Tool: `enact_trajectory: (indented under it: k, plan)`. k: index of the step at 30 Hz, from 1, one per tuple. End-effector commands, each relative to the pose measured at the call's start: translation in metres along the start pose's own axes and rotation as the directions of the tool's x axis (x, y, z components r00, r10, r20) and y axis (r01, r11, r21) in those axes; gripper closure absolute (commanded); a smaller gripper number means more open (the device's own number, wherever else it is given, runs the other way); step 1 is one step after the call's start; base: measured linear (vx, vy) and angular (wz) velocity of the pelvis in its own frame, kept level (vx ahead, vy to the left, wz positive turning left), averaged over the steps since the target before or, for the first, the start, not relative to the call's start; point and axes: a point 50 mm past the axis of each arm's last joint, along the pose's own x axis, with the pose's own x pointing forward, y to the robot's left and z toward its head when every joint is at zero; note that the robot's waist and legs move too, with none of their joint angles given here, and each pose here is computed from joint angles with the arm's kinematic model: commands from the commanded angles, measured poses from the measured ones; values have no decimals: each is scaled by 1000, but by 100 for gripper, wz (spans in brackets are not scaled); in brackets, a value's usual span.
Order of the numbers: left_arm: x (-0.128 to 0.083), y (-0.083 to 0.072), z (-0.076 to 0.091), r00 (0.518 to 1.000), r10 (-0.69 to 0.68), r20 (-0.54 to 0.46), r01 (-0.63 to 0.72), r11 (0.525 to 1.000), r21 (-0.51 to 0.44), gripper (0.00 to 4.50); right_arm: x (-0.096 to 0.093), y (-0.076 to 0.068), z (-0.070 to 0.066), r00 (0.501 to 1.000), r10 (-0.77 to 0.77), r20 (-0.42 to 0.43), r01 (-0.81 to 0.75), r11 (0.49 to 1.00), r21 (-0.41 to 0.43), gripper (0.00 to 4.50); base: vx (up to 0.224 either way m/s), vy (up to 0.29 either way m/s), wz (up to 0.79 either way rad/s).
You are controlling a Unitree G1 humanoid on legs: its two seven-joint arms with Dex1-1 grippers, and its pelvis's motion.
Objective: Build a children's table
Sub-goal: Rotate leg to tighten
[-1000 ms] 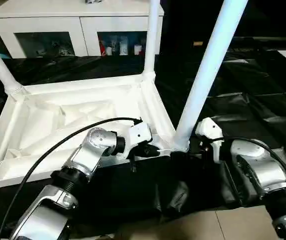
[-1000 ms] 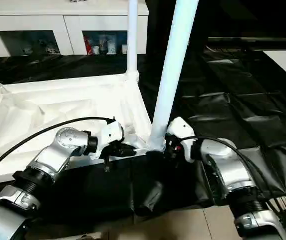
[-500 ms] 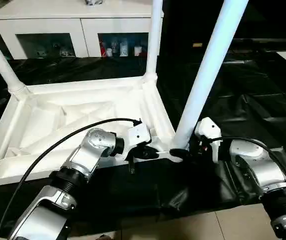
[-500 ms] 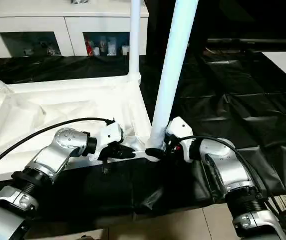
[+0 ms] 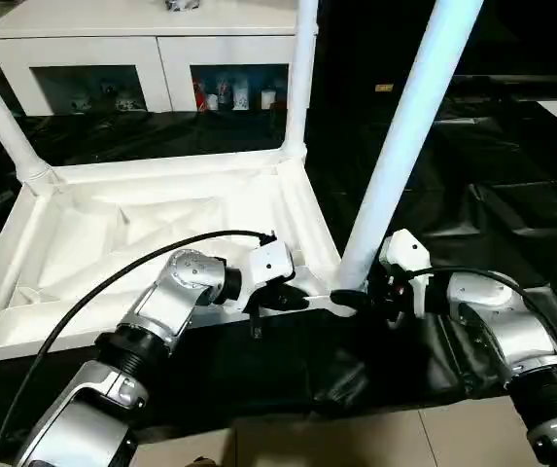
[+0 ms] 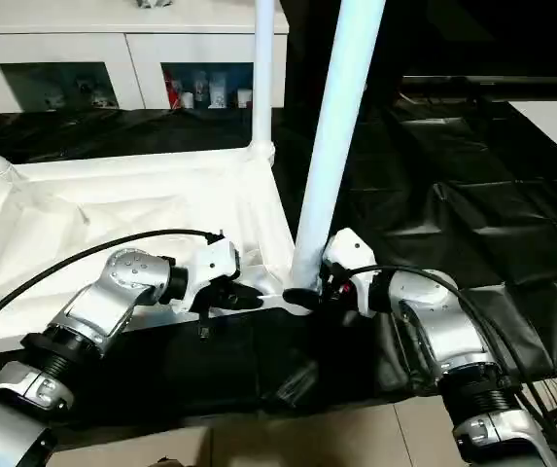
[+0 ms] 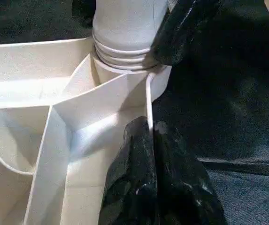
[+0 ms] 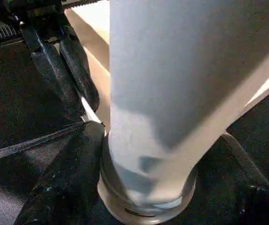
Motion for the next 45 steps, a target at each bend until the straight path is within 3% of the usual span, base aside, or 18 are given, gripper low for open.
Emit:
enact_trajectory:
  k: [1, 5, 7, 10, 11, 13, 15, 19, 22, 23, 24, 29, 34, 36, 37, 39, 42, 45]
  plan:
    - [4, 1, -5, 999, 38, -34, -39, 999, -34, 450, 8, 1, -5, 998, -66, 18, 65, 996, 61, 194, 0, 0, 0]
    - [8, 11, -6, 986, 160, -52, -164, 983, -85, 450, 21, 0, -8, 981, -195, 19, 191, 973, 129, 194, 0, 0, 0]
    - [15, 24, -5, 939, 329, -102, -340, 931, -128, 450, 36, -2, -11, 942, -335, -7, 329, 921, 211, 194, 0, 0, 0]
    - [25, 29, 2, 912, 395, -107, -409, 894, -185, 450, 51, -4, -12, 869, -492, -51, 482, 820, 309, 194, 0, 0, 0]
    - [25, 29, 2, 911, 399, -107, -413, 891, -188, 450, 51, -4, -12, 862, -504, -57, 495, 810, 315, 194, 0, 0, 0]
    - [32, 33, 7, 883, 458, -107, -470, 854, -223, 450, 60, -6, -15, 777, -614, -141, 617, 696, 366, 194, 0, 0, 0]
    - [37, 36, 10, 858, 501, -113, -512, 821, -253, 450, 68, -7, -15, 713, -672, -198, 690, 623, 369, 194, 0, 0, 0]
    - [41, 36, 11, 854, 506, -125, -520, 816, -254, 450, 79, -6, -5, 696, -694, -187, 701, 598, 389, 194, 0, 0, 0]
    - [43, 34, 8, 859, 492, -140, -511, 821, -253, 450, 87, -2, 2, 712, -684, -155, 686, 632, 361, 194, 0, 0, 0]
    - [43, 33, 7, 860, 489, -146, -510, 822, -252, 450, 89, 1, 4, 735, -665, -135, 659, 652, 374, 159, 0, 0, 0]
    - [42, 33, 5, 860, 487, -152, -510, 822, -253, 450, 88, 1, 4, 734, -667, -129, 658, 650, 382, 124, 0, 0, 0]
    - [42, 33, 2, 861, 482, -161, -508, 823, -255, 450, 86, 0, 4, 726, -677, -126, 665, 643, 379, 83, 0, 0, 0]
    - [40, 31, -3, 873, 457, -172, -487, 838, -246, 450, 76, -7, 2, 724, -678, -129, 680, 670, 297, 59, 0, 0, 0]
    - [39, 31, -5, 877, 447, -179, -479, 844, -240, 450, 71, -10, 2, 740, -663, -117, 667, 699, 259, 59, 0, 0, 0]
    - [36, 30, -8, 889, 423, -175, -454, 862, -226, 450, 59, -16, 4, 778, -624, -79, 625, 754, 201, 59, 0, 0, 0]
    - [35, 29, -9, 894, 413, -174, -444, 869, -221, 450, 56, -17, 5, 794, -605, -64, 605, 775, 184, 59, 0, 0, 0]
    - [28, 23, -14, 935, 324, -141, -347, 918, -189, 450, 29, -21, 10, 887, -462, 15, 457, 882, 114, 59, 0, 0, 0]
    - [20, 20, -19, 955, 268, -128, -289, 938, -191, 450, 14, -19, 11, 938, -344, 41, 341, 938, 66, 59, 0, 0, 0]
